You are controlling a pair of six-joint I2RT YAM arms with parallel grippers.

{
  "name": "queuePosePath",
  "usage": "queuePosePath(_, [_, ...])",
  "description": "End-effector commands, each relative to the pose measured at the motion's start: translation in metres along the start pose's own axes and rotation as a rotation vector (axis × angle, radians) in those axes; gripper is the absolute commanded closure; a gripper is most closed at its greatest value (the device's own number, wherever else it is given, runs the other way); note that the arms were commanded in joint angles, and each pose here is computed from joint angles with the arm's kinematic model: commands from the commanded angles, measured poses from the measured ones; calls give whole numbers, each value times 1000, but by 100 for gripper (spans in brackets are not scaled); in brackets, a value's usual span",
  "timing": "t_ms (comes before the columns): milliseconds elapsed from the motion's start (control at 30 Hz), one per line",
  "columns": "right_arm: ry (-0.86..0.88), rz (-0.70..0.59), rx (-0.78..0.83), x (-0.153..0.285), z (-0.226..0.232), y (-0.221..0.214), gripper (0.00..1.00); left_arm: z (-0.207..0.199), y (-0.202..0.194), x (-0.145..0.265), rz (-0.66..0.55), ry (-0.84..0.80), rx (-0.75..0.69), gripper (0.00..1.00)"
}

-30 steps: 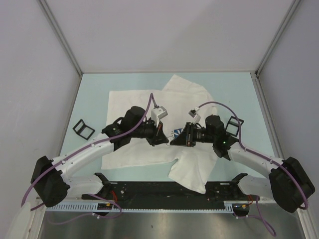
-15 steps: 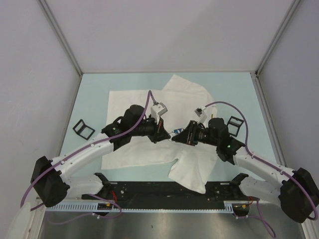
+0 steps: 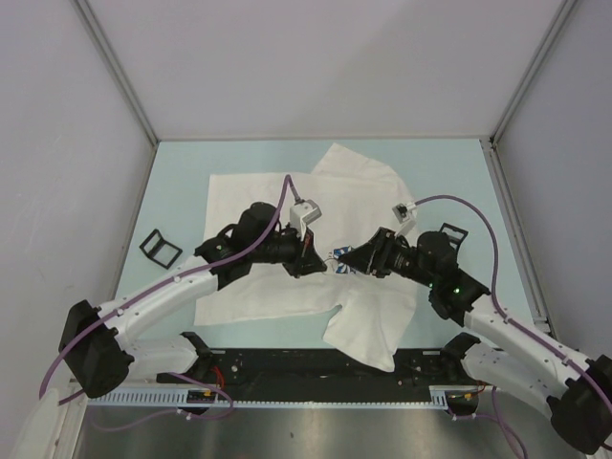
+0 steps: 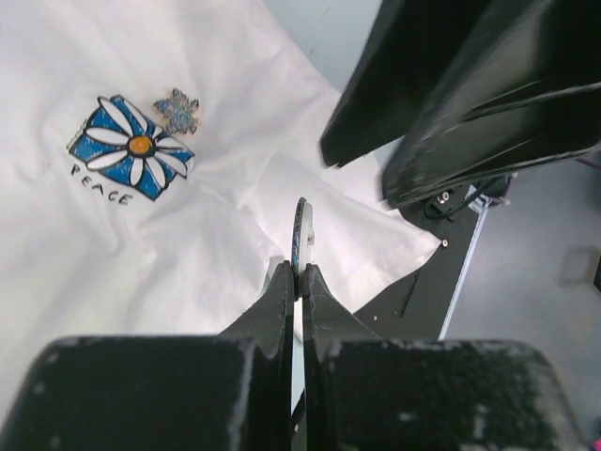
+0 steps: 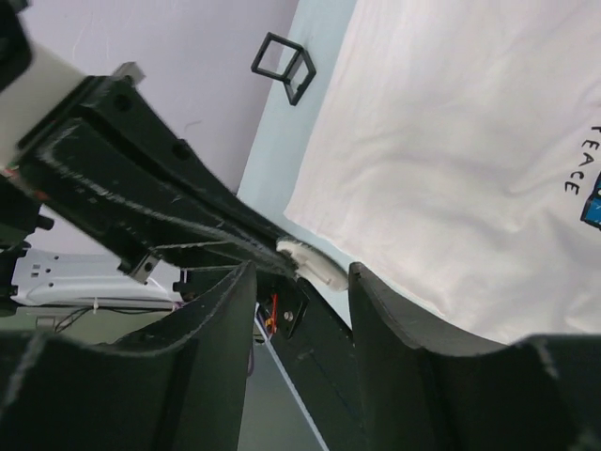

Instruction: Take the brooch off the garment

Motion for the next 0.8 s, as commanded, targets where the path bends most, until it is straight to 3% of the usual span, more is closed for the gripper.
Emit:
queuePosePath(0, [27,-62,85,19,15,12,48,0,19,13,-42,66,8,100])
queuePosePath(67, [4,-69,110,28,12,14,46,11,18,20,-20,168,38,100])
queuePosePath(133, [-55,-50,108,34,0,11,46,37,24,33,-38,376,60,100])
queuePosePath(333, [-93,-18,110,41,-6,23,45,122,-11,109,98,1098,163,100])
queuePosePath(667, [-43,47,120,23,12,41,45,201,-48,193,372,1650,231,100])
queuePosePath(767, [-44,67,106,20,11,41,45,220,-58,207,450,1723,277,100])
Point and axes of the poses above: each gripper's point midway between its finger pads, its own x axis back along the fingers, its own z axis along the line the jaws close on, y = z × x, the point moved 3 cm from there along x, back along the fingers
